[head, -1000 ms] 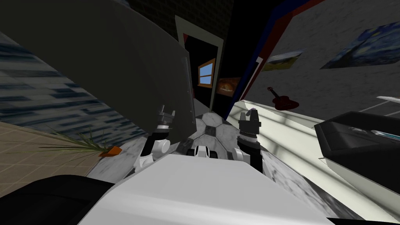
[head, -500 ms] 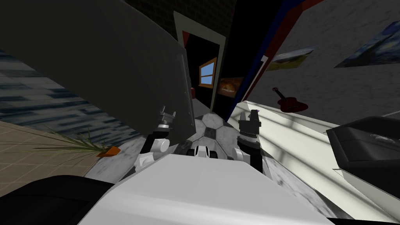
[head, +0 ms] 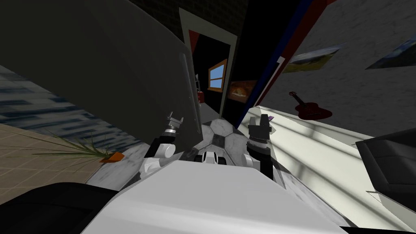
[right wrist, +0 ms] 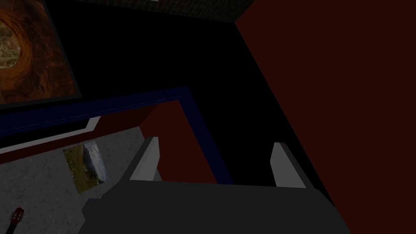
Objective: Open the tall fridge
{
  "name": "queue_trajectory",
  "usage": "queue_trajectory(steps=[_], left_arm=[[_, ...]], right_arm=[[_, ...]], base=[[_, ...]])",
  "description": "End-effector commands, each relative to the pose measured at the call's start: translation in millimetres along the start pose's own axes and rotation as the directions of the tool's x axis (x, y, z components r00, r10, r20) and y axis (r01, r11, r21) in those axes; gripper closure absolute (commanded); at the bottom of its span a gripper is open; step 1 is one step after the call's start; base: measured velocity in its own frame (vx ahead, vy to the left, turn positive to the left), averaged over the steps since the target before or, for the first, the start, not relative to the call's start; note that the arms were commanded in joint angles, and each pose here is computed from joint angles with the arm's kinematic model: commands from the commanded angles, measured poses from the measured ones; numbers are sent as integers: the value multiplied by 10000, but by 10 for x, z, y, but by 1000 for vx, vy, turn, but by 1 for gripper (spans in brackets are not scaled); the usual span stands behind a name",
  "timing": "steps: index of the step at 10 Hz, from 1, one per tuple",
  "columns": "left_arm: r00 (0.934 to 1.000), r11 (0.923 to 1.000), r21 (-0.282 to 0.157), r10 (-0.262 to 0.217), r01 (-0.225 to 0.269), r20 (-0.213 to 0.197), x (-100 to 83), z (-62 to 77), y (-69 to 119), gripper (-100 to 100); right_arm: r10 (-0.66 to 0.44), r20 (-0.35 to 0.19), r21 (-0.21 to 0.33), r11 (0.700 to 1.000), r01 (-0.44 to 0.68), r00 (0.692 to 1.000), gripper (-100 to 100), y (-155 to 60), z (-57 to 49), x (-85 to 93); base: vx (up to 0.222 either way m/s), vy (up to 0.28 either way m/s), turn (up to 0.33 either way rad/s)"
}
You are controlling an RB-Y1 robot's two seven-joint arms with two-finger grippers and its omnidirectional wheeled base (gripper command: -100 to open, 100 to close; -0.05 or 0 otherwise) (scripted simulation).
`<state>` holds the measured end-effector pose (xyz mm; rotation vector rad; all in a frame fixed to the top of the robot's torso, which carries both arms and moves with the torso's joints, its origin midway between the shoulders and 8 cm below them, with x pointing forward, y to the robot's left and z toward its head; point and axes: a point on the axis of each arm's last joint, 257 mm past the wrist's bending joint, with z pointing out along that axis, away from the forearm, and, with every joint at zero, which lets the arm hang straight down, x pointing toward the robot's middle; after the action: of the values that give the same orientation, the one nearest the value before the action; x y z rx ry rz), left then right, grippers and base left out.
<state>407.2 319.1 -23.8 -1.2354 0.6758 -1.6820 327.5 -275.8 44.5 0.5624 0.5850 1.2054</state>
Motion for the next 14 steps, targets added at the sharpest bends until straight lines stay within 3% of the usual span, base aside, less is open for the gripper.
queue_trajectory(steps=[1, 3, 5, 8, 11, 14], left_arm=[[9975, 9965, -499, -652, 665, 272, -86, 16, 115, -100], [9918, 9887, -867, -1178, 1219, 505, -145, 19, 205, -100], [9821, 9761, -1212, -1722, 1806, 763, -196, 16, 299, -100], [9598, 9490, -1603, -2546, 2714, 1179, -253, 1, 434, -100], [9265, 9148, -1718, -3398, 3655, 1619, -283, -25, 546, -100], [8839, 8785, -1501, -4217, 4535, 2024, -293, -54, 627, -100]], right_arm=[[0, 0, 0, 10000, 0, 10000, 0, 0, 0, 0], [0, 0, 0, 10000, 0, 10000, 0, 0, 0, 0], [1, 0, 0, 10000, -1, 10000, 0, 0, 0, 0], [0, 0, -1, 10000, 0, 10000, 0, 0, 0, 0], [0, 0, -1, 10000, 0, 10000, 0, 0, 0, 0], [1, -1, -2, 10000, -1, 10000, 0, 0, 1, 0]], base=[[144, -105, 79], [140, -102, 84], [158, -117, 90], [145, -109, 77], [118, -87, 61], [67, -60, 34]])
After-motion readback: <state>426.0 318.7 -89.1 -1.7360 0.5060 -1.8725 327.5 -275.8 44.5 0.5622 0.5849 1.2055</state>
